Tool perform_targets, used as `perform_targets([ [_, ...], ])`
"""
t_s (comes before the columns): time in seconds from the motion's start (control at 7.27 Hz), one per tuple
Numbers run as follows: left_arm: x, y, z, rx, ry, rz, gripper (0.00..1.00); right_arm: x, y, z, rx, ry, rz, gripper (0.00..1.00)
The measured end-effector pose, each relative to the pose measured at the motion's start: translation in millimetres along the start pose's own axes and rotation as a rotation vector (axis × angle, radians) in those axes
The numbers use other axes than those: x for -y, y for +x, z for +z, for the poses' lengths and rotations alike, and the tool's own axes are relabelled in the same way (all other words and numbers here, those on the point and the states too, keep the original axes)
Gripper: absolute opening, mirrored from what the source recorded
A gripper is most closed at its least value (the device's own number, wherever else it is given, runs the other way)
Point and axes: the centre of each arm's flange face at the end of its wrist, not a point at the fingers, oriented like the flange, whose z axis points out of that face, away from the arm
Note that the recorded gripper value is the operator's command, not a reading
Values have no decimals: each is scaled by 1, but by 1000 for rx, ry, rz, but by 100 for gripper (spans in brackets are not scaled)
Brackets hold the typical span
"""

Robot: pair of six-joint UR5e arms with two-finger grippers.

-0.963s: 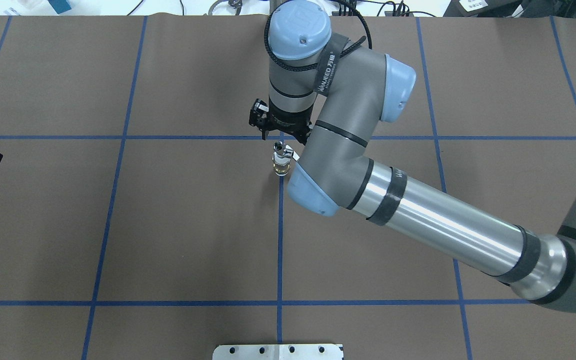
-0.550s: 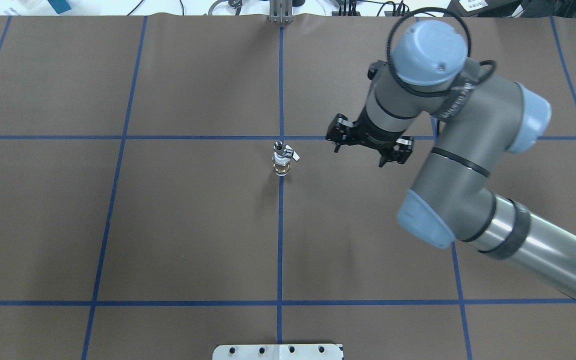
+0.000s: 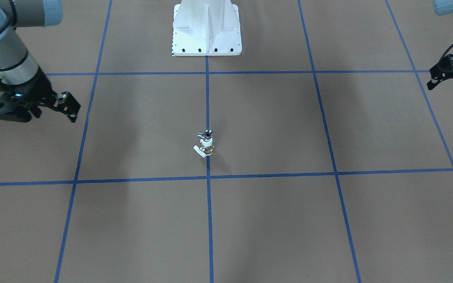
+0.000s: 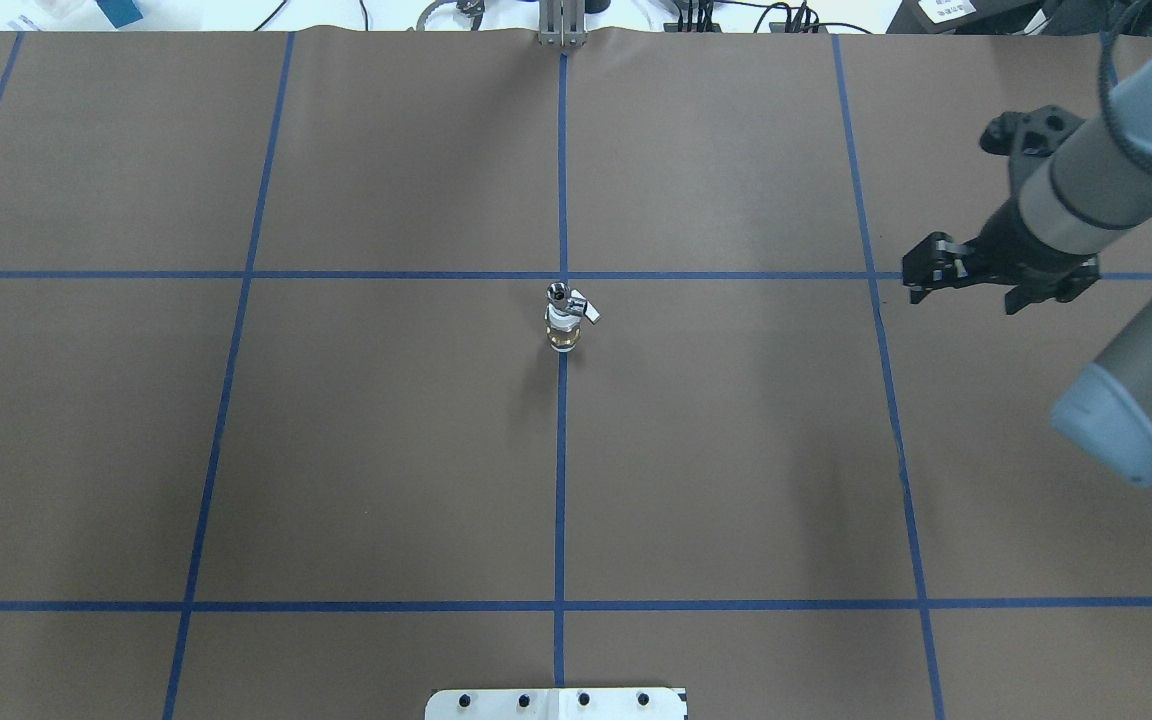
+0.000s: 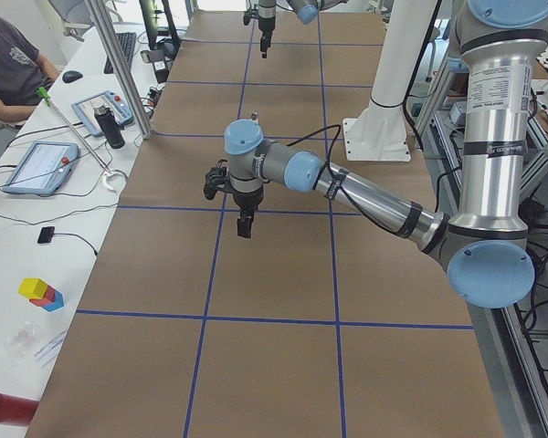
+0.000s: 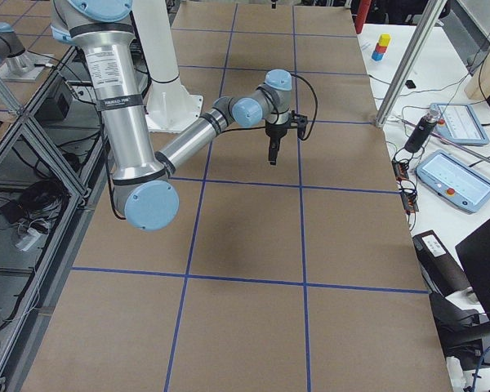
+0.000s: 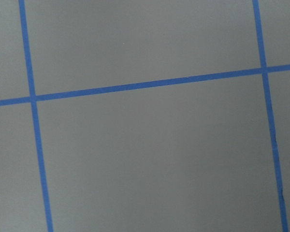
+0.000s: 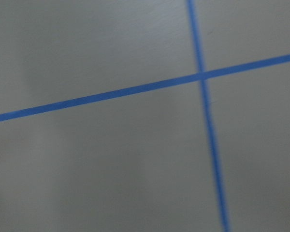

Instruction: Assemble PPR valve and pipe with both arms

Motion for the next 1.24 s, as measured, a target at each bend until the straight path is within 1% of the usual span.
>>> perform_targets([
  [0.14,-5,-23,-4,-7,5,17,100,11,62,-8,5,-26,-43,100],
  [0.28,-8,-44,-3,-6,1,39,100,17,118,-15,15,-41,-77,100],
  [0.55,-11,-77,11,1,-25,70,100,19,208,-30,58,-50,-108,100],
  [0.69,-13,-87,16,1,-36,71,100,18,229,-33,73,-48,-119,100],
  [0.96,-15,-97,19,-1,-50,50,100,19,247,-31,79,-53,-120,100],
  [1.24,-7,-105,4,3,-53,-3,100,19,255,-30,78,-55,-112,100],
])
